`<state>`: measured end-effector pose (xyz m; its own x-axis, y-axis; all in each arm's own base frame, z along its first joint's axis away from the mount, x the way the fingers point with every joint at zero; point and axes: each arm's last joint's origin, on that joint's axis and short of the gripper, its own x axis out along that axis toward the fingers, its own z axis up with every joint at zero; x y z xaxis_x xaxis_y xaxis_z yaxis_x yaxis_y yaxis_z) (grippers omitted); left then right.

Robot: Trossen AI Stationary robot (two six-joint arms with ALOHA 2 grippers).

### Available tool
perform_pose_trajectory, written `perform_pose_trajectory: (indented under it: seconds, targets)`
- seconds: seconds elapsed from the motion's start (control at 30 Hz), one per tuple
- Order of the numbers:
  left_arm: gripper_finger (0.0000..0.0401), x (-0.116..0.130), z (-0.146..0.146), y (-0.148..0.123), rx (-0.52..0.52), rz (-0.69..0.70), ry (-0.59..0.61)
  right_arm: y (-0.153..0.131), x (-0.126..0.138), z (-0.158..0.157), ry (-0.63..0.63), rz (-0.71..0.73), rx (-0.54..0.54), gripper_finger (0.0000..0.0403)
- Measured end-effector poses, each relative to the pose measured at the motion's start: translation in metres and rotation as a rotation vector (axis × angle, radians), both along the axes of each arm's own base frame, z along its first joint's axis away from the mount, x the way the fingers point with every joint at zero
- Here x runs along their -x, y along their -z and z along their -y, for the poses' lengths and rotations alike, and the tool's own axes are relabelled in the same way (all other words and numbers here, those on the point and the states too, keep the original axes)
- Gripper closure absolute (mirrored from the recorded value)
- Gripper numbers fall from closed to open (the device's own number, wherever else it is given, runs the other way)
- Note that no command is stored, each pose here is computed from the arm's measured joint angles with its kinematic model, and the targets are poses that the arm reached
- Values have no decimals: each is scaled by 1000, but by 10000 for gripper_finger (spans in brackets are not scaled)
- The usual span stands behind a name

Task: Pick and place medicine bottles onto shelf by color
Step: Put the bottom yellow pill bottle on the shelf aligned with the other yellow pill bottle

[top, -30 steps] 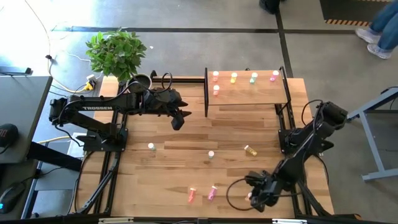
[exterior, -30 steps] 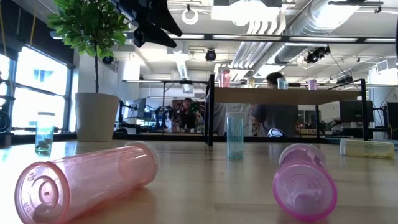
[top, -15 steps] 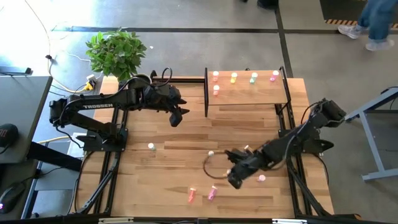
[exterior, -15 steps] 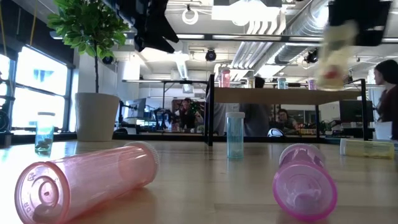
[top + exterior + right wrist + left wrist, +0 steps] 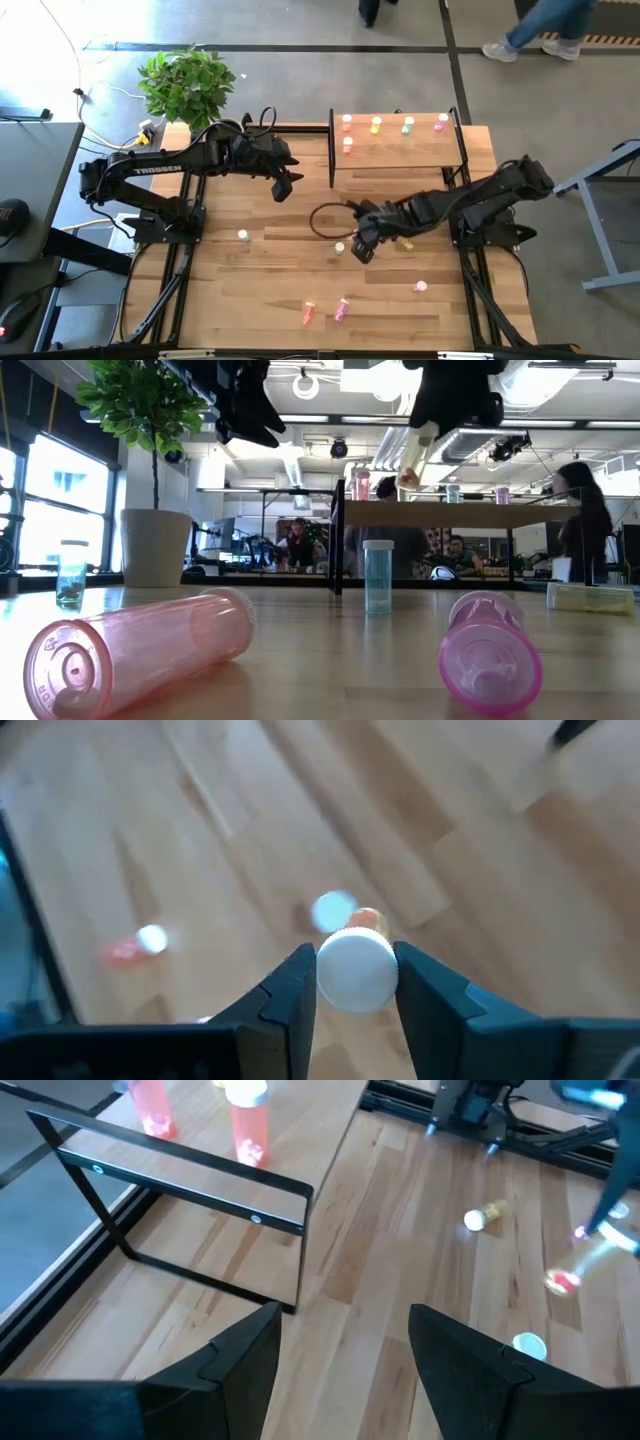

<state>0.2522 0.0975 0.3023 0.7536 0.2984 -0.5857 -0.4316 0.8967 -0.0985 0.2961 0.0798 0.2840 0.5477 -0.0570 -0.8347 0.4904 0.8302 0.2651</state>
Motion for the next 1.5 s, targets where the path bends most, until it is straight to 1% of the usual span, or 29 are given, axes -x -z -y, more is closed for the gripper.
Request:
perform_pose_trajectory:
  seconds: [0.33,0.53,0.6,0.67,0.73,0.83,0.97,1.1,1.3,1.5]
  targets:
    - [189,-1,2,0,21,8,29,-51,6,37,-31,-101,200,295]
    - [190,-1,2,0,33,13,20,-88,20,65,-17,-180,329,295]
    - [190,-1,2,0,33,13,20,-101,27,74,5,-193,363,295]
    - [190,-1,2,0,33,13,20,-114,35,82,28,-176,386,295]
    - [190,-1,2,0,32,13,20,-124,47,89,52,-155,403,295]
    - [190,-1,2,0,32,14,20,-137,72,100,122,-106,426,295]
    - [190,-1,2,0,32,14,19,-139,105,114,209,-76,424,295]
    - [190,-1,2,0,36,17,13,-128,122,129,259,-67,380,295]
    - [189,-1,2,0,49,23,1,-113,121,157,255,-37,315,295]
    - [189,-1,2,0,58,26,-6,-106,109,188,185,-16,277,295]
